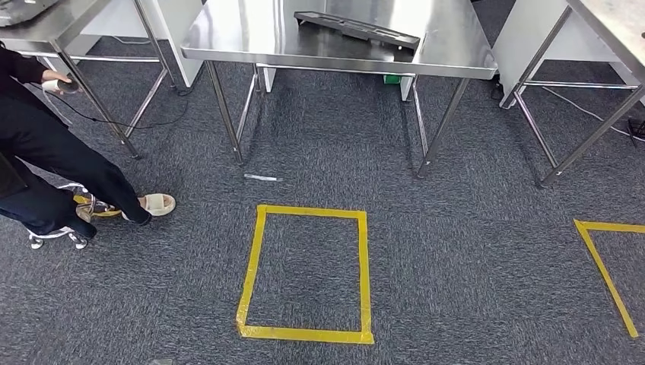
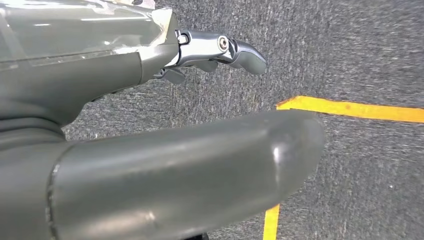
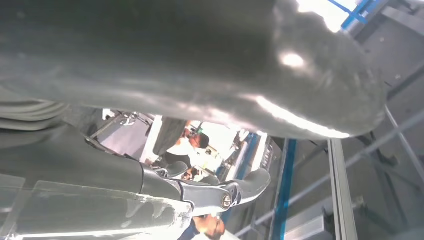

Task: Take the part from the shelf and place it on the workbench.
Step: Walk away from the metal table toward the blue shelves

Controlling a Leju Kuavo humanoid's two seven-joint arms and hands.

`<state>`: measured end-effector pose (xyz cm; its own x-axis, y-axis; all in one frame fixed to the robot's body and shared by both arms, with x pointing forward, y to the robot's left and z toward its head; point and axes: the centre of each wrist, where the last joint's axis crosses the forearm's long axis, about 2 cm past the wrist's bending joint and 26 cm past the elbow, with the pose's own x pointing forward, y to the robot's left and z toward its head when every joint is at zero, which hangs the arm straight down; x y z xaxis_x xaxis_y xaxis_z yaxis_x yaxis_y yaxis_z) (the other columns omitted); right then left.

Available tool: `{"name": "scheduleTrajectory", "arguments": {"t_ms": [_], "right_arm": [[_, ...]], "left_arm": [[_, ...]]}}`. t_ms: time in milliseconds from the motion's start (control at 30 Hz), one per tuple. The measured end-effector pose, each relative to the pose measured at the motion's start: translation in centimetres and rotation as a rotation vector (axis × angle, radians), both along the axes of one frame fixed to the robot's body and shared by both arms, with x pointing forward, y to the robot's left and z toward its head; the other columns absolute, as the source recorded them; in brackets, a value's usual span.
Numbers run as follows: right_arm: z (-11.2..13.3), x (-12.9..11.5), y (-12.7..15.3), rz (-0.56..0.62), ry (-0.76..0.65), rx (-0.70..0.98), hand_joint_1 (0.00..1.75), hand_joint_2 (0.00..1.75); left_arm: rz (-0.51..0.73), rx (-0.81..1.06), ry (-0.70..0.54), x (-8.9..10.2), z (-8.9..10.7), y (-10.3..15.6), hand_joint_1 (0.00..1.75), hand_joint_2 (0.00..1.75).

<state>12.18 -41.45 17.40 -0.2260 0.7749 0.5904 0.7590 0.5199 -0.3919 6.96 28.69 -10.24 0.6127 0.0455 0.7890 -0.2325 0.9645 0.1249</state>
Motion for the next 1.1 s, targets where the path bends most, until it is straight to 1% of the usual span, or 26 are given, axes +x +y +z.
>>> {"name": "scheduleTrajectory", "arguments": {"t_ms": [167, 333, 533, 867, 1100], "right_arm": [[-0.1, -0.05, -0.05, -0.001, 0.001, -0.001, 0.0, 0.0], [-0.19, -0.02, 0.03, 0.001, 0.004, 0.002, 0.0, 0.0], [-0.19, 0.0, 0.04, 0.002, 0.002, 0.0, 0.0, 0.0], [-0.31, 0.08, 0.12, 0.004, 0.008, 0.002, 0.0, 0.0], [-0.36, 0.16, 0.29, 0.002, 0.014, 0.008, 0.0, 0.0]], "left_arm": [[0.001, -0.003, 0.01, -0.6, -0.17, 0.21, 0.0, 0.0], [0.001, -0.004, 0.016, -0.77, -0.22, 0.23, 0.0, 0.0], [0.0, -0.002, 0.01, -0.47, -0.18, 0.36, 0.0, 0.0], [0.002, -0.003, 0.013, -0.69, -0.24, 0.29, 0.0, 0.0], [0.004, -0.008, 0.003, -0.5, -0.22, 0.21, 0.0, 0.0]]}}
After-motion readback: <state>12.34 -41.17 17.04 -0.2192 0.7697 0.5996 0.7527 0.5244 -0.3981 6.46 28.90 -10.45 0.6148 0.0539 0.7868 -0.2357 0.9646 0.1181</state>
